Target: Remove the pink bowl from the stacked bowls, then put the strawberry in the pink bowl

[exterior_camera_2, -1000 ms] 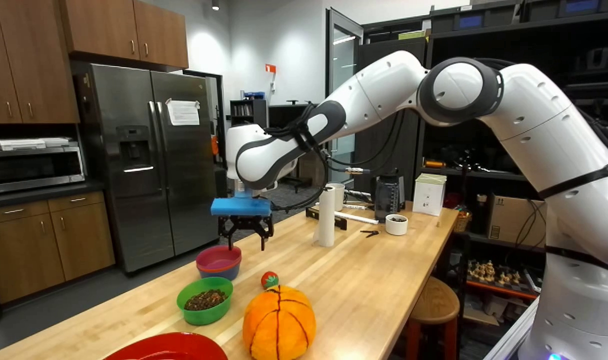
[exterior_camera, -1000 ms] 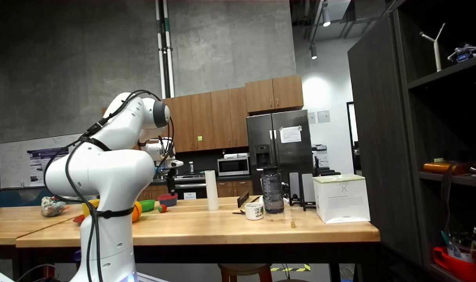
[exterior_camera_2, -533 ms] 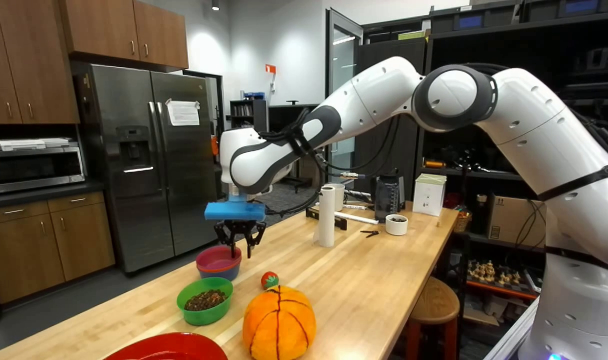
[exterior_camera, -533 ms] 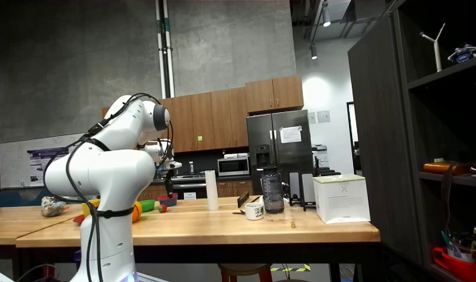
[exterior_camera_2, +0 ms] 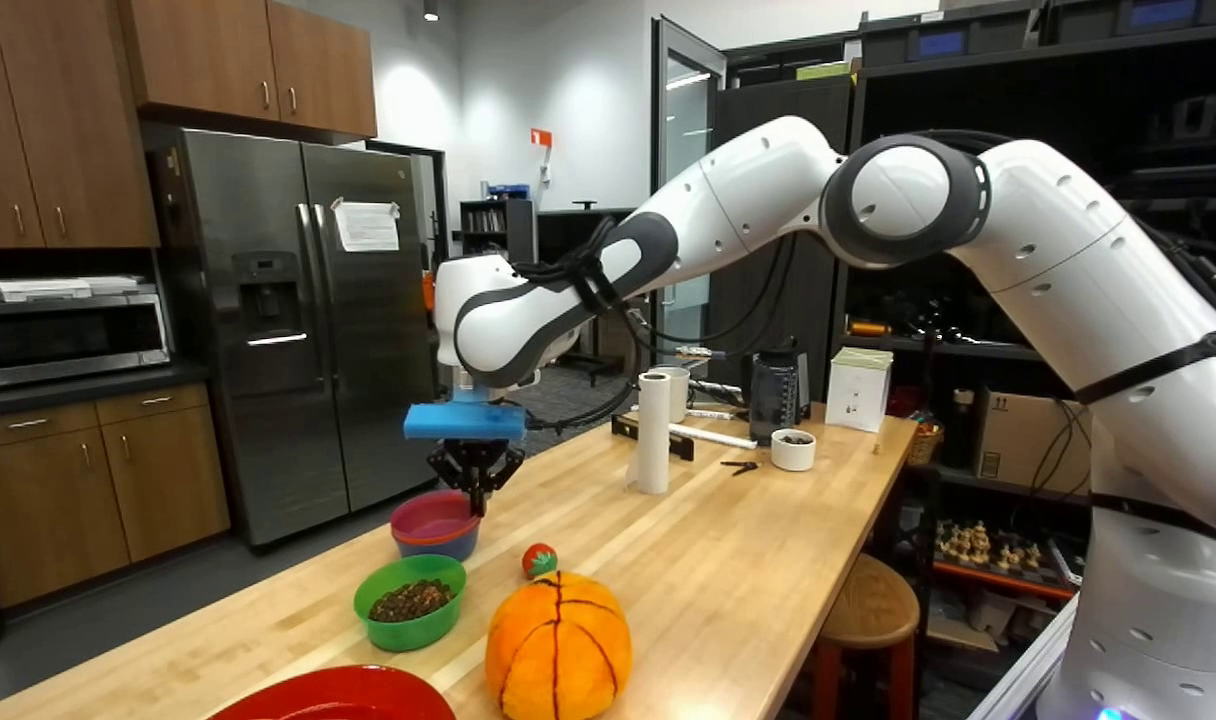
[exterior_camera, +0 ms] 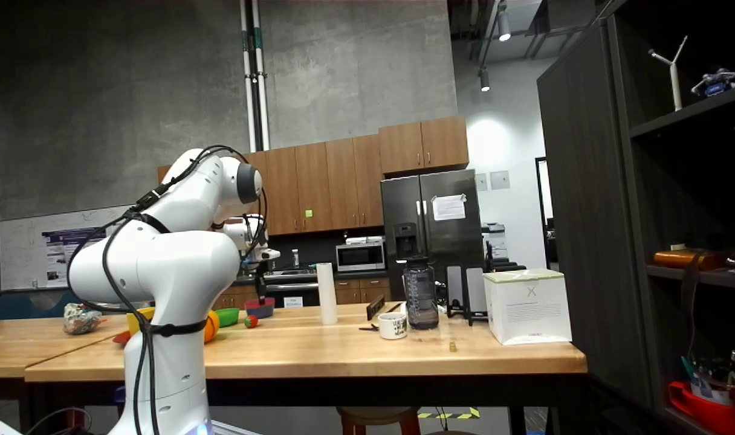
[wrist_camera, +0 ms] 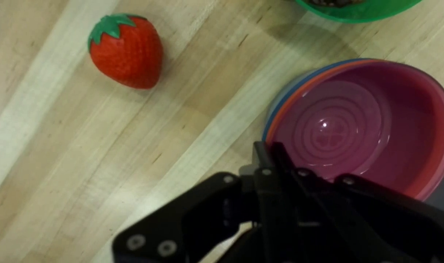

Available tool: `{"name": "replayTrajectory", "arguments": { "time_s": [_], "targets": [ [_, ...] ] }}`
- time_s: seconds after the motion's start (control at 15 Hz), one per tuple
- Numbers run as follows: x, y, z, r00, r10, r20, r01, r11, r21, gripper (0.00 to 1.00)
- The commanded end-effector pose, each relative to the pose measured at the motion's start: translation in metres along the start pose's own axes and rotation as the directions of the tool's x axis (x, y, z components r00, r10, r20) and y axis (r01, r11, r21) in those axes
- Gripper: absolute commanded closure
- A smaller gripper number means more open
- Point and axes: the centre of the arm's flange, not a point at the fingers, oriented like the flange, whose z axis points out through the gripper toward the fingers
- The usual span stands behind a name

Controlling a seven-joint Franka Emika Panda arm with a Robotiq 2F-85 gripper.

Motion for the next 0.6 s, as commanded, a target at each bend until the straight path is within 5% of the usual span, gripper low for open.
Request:
{"name": "replayTrajectory", "arguments": {
  "time_s": [0.0,0.53],
  "targets": [
    [-0.001,-0.001,-0.011,1.000,0.000,-0.005,-0.001,1.000,-0.013,0.99],
    [-0.007,0.013,-0.036,1.000,-0.021,-0.021,0.022,0.999,0.030,0.99]
  ]
}}
